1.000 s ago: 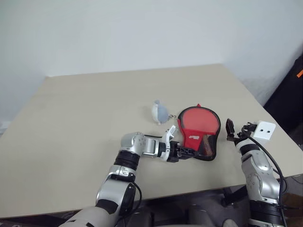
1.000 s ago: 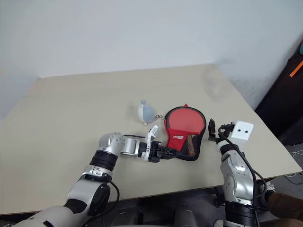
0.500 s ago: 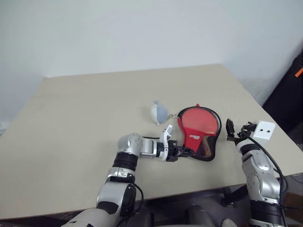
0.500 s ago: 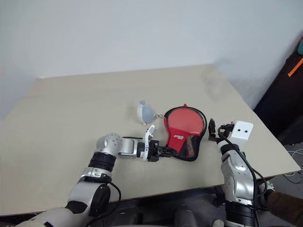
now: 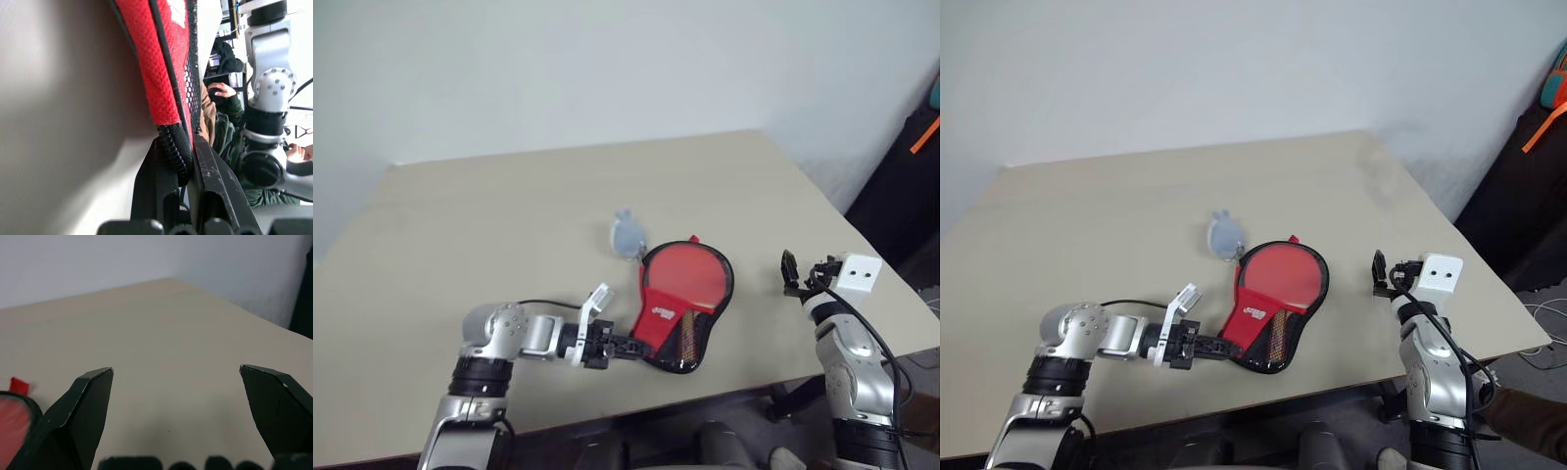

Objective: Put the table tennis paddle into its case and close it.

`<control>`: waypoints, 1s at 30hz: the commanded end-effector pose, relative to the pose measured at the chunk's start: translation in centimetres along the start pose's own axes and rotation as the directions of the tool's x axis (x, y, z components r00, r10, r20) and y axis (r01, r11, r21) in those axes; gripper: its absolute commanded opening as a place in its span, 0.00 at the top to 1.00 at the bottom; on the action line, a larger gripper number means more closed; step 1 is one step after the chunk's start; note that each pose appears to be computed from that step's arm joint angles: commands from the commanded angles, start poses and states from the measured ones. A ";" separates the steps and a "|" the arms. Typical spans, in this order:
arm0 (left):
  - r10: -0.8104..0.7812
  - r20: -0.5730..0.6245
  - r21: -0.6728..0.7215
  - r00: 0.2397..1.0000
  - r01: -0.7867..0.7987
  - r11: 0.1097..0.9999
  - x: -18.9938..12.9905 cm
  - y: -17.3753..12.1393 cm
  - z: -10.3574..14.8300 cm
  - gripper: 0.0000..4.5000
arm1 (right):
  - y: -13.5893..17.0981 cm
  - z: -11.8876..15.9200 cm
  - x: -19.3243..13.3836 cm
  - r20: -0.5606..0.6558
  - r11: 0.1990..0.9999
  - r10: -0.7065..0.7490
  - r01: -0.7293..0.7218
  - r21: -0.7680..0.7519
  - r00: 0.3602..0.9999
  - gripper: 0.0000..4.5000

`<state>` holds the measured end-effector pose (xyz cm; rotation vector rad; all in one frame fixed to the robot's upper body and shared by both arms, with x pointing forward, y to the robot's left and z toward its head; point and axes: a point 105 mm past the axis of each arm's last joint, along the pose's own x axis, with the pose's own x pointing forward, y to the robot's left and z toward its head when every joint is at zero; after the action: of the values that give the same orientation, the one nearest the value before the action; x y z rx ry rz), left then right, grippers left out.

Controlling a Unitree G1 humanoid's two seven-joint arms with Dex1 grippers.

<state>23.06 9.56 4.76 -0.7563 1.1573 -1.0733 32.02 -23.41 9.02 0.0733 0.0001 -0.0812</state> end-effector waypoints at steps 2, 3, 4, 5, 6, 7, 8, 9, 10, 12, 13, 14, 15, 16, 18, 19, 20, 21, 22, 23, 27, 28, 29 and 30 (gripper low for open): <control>-0.061 0.047 -0.053 0.997 0.063 0.997 -0.3 -0.2 -1.4 1.00 | -0.1 1.9 0.0 0.058 0.999 0.017 -0.015 -0.032 0.998 0.00; -0.073 0.059 -0.085 0.996 0.078 0.993 0.0 -0.1 -1.9 1.00 | -0.1 1.9 -0.1 0.058 0.999 0.018 -0.017 -0.033 0.998 0.00; -0.089 0.075 -0.108 0.993 0.097 0.989 0.2 -0.1 -2.2 1.00 | -0.1 2.0 -0.1 0.056 0.999 0.020 -0.018 -0.037 0.998 0.00; -0.109 0.094 -0.130 0.990 0.121 0.984 0.4 -0.2 -2.2 1.00 | -0.1 2.0 -0.1 0.055 0.999 0.023 -0.021 -0.040 0.998 0.00; -0.123 0.111 -0.145 0.986 0.138 0.980 0.6 -0.3 -2.4 1.00 | -0.1 2.0 -0.1 0.053 0.999 0.027 -0.025 -0.046 0.998 0.00; -0.127 0.122 -0.152 0.984 0.145 0.978 0.7 -0.4 -2.4 1.00 | -0.1 2.0 -0.2 0.051 0.998 0.029 -0.027 -0.049 0.998 0.00; -0.126 0.128 -0.159 0.984 0.145 0.977 0.7 -0.5 -2.5 1.00 | -0.2 2.0 -0.2 0.050 0.998 0.030 -0.028 -0.051 0.998 0.00; -0.122 0.138 -0.161 0.983 0.144 0.976 0.6 -0.6 -2.6 1.00 | -0.2 2.0 -0.3 0.048 0.998 0.031 -0.028 -0.052 0.998 0.00; -0.122 0.148 -0.161 0.981 0.145 0.976 0.4 -0.7 -2.7 1.00 | -0.2 2.0 -0.3 0.044 0.998 0.032 -0.030 -0.055 0.999 0.00; -0.127 0.153 -0.165 0.980 0.152 0.974 -0.1 -1.0 -2.9 1.00 | -0.2 1.9 -0.3 0.039 0.998 0.036 -0.033 -0.060 0.999 0.00; -0.133 0.144 -0.165 0.981 0.156 0.974 -0.4 -1.2 -3.2 1.00 | -0.2 2.0 -0.3 0.037 0.997 0.039 -0.036 -0.063 0.999 0.00; -0.129 0.124 -0.156 0.984 0.148 0.977 -0.8 -1.4 -3.5 1.00 | -0.2 2.0 -0.3 0.036 0.997 0.041 -0.038 -0.065 0.999 0.00; -0.125 0.108 -0.149 0.986 0.140 0.979 -1.2 -1.6 -3.7 1.00 | -0.2 2.0 -0.3 0.034 0.997 0.042 -0.040 -0.067 0.999 0.00; -0.120 0.098 -0.145 0.988 0.134 0.980 -1.4 -1.7 -3.8 1.00 | -0.2 2.0 -0.3 0.033 0.997 0.043 -0.041 -0.068 0.999 0.00; -0.112 0.041 -0.133 0.993 0.117 0.984 -1.9 -2.0 -4.5 1.00 | -0.3 2.0 -0.3 0.027 0.997 0.044 -0.042 -0.071 0.999 0.00; -0.110 0.013 -0.129 0.994 0.111 0.985 -2.0 -2.1 -4.9 1.00 | -0.4 1.9 -0.4 0.024 0.996 0.045 -0.043 -0.074 0.999 0.00; -0.106 -0.015 -0.118 0.994 0.103 0.988 -2.1 -2.3 -5.1 1.00 | -0.4 1.9 -0.4 0.021 0.996 0.047 -0.045 -0.078 0.999 0.00; -0.103 -0.032 -0.111 0.994 0.099 0.989 -2.1 -2.4 -5.3 1.00 | -0.3 1.8 -0.4 0.019 0.996 0.048 -0.046 -0.081 0.999 0.00; -0.104 -0.048 -0.106 0.993 0.098 0.990 -2.0 -2.4 -5.3 1.00 | -0.3 1.8 -0.5 0.017 0.995 0.049 -0.047 -0.083 0.999 0.00; -0.104 -0.065 -0.101 0.992 0.098 0.990 -1.8 -2.5 -5.4 1.00 | -0.3 1.8 -0.5 0.017 0.995 0.050 -0.048 -0.084 0.999 0.00; -0.118 -0.125 -0.069 0.985 0.110 0.991 -0.8 -3.0 -6.0 1.00 | -0.5 1.9 -0.7 0.012 0.994 0.048 -0.047 -0.099 0.999 0.00; -0.122 -0.135 -0.070 0.983 0.113 0.991 -0.7 -3.1 -6.1 1.00 | -0.5 1.9 -0.8 0.011 0.994 0.047 -0.046 -0.101 0.999 0.00; -0.125 -0.143 -0.069 0.982 0.116 0.991 -0.5 -3.1 -6.2 1.00 | -0.6 1.9 -0.8 0.009 0.994 0.045 -0.044 -0.104 0.999 0.00; -0.129 -0.158 -0.063 0.979 0.121 0.991 -0.3 -3.3 -6.3 1.00 | -0.7 1.9 -0.9 0.007 0.993 0.044 -0.043 -0.106 0.999 0.00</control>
<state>16.70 9.88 5.37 -0.8264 1.2911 -1.1489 31.12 -24.20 8.74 -0.0019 0.0603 -0.0499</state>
